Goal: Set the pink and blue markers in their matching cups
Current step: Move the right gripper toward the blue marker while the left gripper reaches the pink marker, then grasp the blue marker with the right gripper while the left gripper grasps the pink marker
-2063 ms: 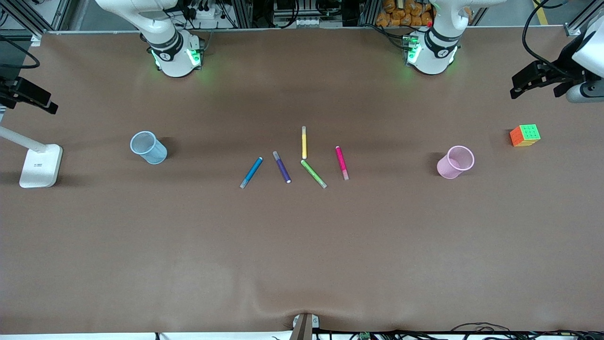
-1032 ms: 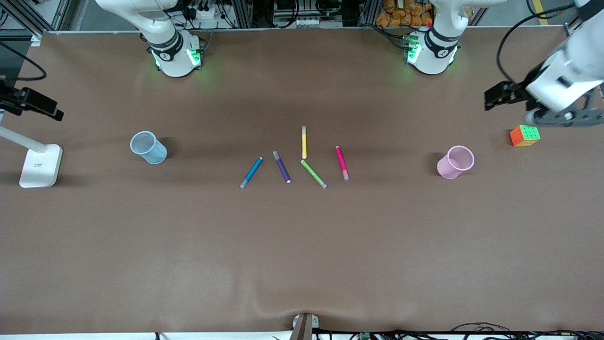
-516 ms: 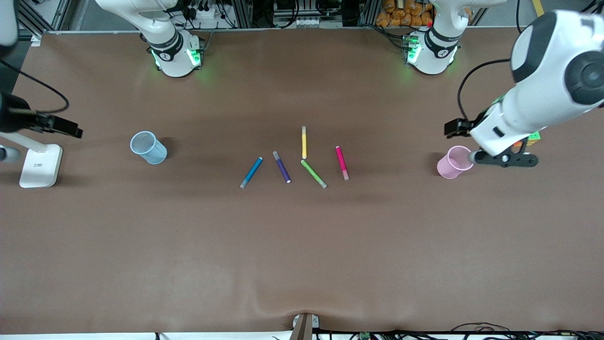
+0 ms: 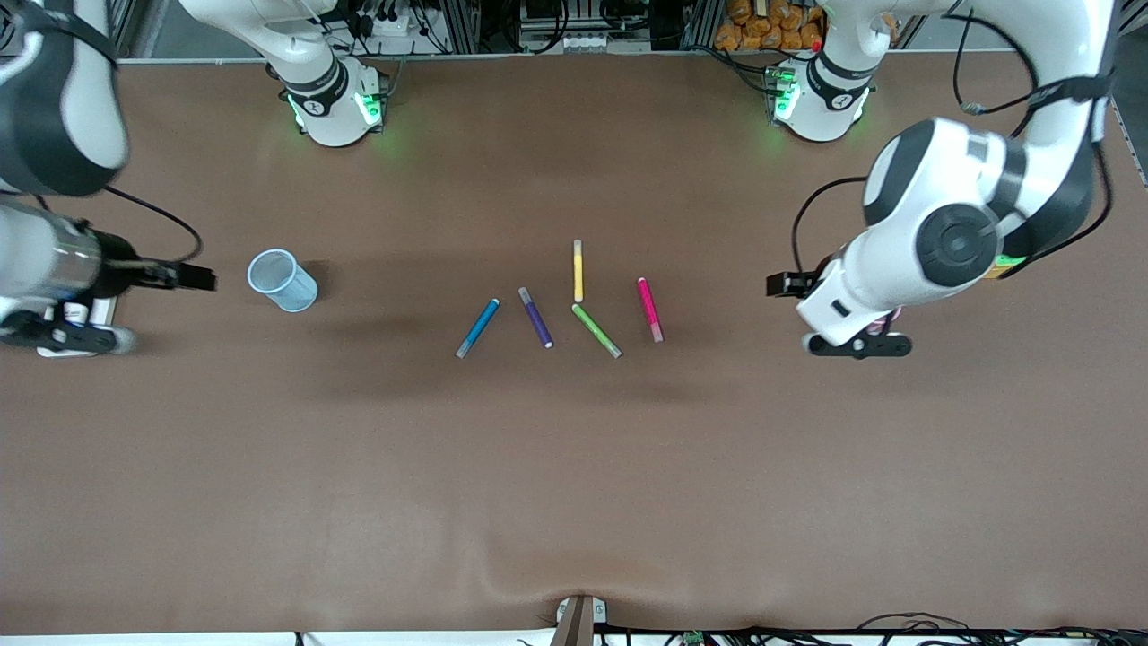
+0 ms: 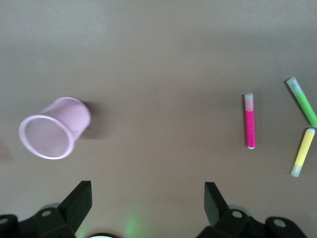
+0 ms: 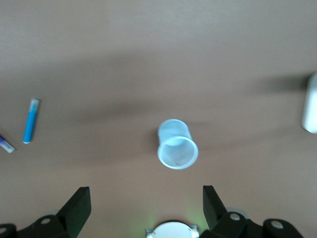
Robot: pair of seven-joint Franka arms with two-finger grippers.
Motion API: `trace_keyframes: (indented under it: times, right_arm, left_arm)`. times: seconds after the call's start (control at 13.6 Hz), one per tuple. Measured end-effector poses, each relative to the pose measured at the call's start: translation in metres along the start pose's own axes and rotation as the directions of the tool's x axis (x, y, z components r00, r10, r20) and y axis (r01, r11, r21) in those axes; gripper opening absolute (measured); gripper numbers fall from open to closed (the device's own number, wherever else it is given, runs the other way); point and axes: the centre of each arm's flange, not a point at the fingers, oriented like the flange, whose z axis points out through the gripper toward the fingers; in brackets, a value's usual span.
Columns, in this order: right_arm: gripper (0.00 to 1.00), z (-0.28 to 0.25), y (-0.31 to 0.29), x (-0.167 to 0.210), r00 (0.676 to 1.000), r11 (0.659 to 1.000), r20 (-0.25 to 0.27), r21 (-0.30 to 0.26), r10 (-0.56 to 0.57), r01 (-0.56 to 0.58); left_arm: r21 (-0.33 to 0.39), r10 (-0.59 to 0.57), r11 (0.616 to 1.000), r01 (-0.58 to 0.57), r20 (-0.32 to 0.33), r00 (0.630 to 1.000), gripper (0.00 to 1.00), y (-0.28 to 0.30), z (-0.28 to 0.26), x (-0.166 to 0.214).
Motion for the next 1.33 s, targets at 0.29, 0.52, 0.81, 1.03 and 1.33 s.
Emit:
trace_keyframes:
  times: [0.29,0.52,0.81,1.03,1.33]
  right_arm:
    - [1.0,0.035,-0.021,0.029,0.998,0.995,0.018,0.074,0.068,-0.069]
    - [1.0,0.046,-0.051,0.036,0.994,0.992,0.008,0.069,0.108,-0.109]
    - [1.0,0.074,-0.102,0.046,0.989,0.981,0.02,0.125,0.146,-0.148]
    - [1.0,0.108,-0.123,0.058,0.961,0.951,0.078,0.142,0.266,-0.275]
    - [1.0,0.17,-0.192,0.052,0.934,0.924,0.024,0.137,0.356,-0.356]
  left_arm:
    - [0.022,-0.04,0.999,0.039,0.046,0.998,1.0,0.063,0.051,0.002]
    - [0.029,-0.083,0.996,0.082,0.052,0.995,1.0,0.111,0.077,0.003]
    - [0.027,-0.137,0.99,0.135,0.061,0.989,1.0,0.149,0.122,0.01]
    - [0.023,-0.193,0.981,0.192,0.071,0.979,1.0,0.16,0.155,0.018]
    - [0.017,-0.277,0.961,0.276,0.082,0.957,0.9,0.168,0.191,0.027]
